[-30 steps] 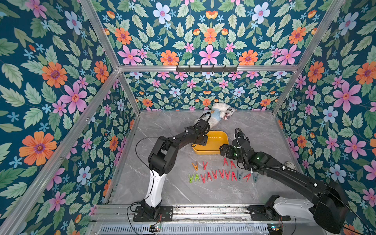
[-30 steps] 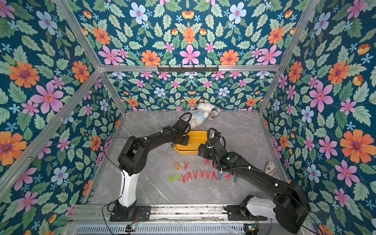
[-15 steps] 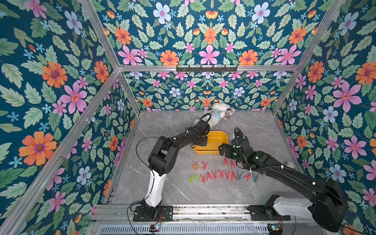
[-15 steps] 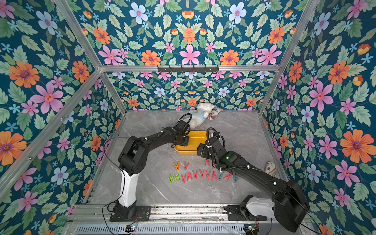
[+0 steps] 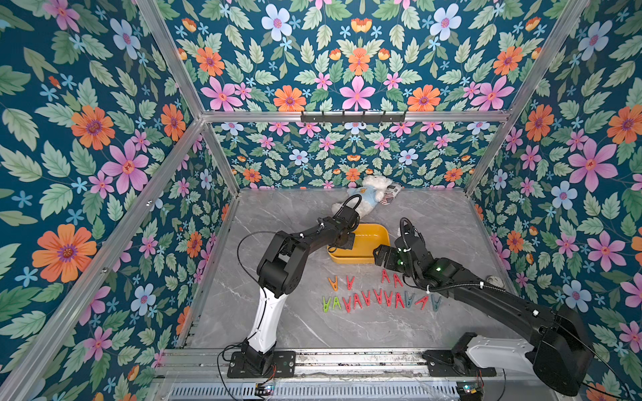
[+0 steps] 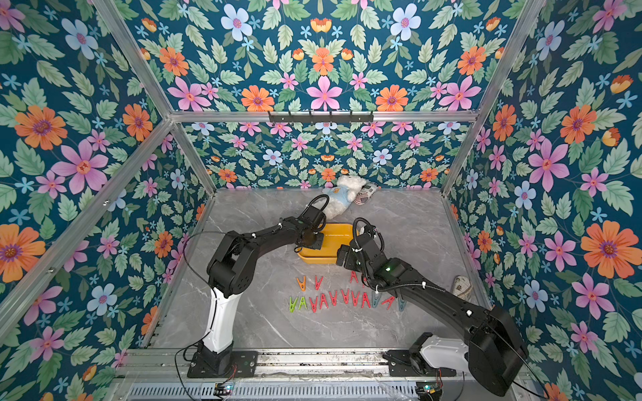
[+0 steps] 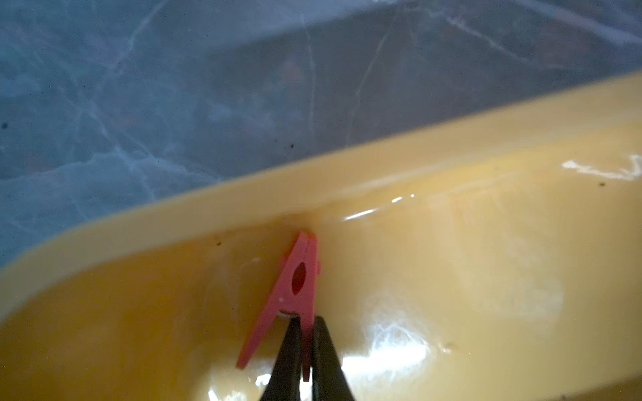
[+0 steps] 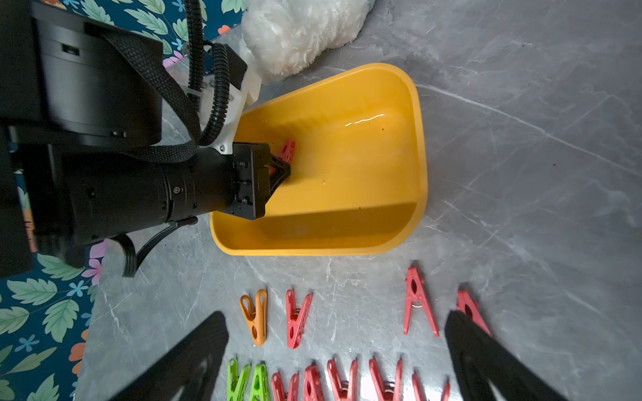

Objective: Take the clothespins out of the storage box
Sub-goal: Pick up the clothespin from the storage box, then place the clothespin at the center of the board.

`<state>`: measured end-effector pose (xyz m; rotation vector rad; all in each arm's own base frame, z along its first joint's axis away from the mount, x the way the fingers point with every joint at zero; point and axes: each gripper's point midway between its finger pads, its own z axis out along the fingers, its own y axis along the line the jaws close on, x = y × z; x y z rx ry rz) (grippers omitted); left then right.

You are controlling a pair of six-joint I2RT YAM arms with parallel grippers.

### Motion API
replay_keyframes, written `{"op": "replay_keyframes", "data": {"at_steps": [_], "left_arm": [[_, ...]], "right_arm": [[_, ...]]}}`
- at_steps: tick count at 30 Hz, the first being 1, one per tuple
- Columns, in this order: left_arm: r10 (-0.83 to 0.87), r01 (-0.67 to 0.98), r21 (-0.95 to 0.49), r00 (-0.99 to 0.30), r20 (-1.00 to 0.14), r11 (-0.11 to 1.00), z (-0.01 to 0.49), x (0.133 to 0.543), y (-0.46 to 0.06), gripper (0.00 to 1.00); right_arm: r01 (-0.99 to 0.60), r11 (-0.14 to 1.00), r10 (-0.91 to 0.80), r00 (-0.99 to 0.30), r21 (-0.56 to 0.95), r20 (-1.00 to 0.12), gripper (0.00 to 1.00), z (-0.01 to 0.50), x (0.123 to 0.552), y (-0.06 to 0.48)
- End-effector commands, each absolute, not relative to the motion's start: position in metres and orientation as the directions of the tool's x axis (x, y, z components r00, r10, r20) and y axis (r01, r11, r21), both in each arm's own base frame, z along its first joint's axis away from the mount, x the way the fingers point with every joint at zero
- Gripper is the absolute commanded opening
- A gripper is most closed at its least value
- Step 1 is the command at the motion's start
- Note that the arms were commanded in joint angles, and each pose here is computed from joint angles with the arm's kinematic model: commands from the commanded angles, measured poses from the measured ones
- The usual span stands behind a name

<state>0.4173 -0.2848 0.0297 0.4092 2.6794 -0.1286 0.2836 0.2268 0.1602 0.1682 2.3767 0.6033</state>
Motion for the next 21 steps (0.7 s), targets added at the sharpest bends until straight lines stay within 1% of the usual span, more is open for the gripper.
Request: {"op": "replay_keyframes", "data": {"at_steps": [1,7,12,21], "left_arm": [[0.262,0.294,-0.018,-0.877,-0.403,0.956,0.038,0.409,-0.279,0.06],[0.212,0.268,-0.060,-0.863,-0.458,0.962,0.075,0.406,-0.287,0.05],[0.171,0.243,-0.093,-0.862,-0.477,0.966,0.097,0.393,-0.294,0.05],[0.043,0.141,-0.179,-0.886,-0.462,0.974,0.114,0.344,-0.311,0.06]], "right_arm": [[-0.026,0.875,0.297,-0.760,0.483,-0.578,0.99,0.163,0.284,0.226],[-0.032,0.869,0.300,-0.758,0.493,-0.579,0.99,0.165,0.280,0.224],[-0.046,0.859,0.302,-0.759,0.510,-0.577,0.99,0.166,0.272,0.221],[-0.088,0.836,0.294,-0.761,0.541,-0.579,0.99,0.172,0.250,0.210]]}}
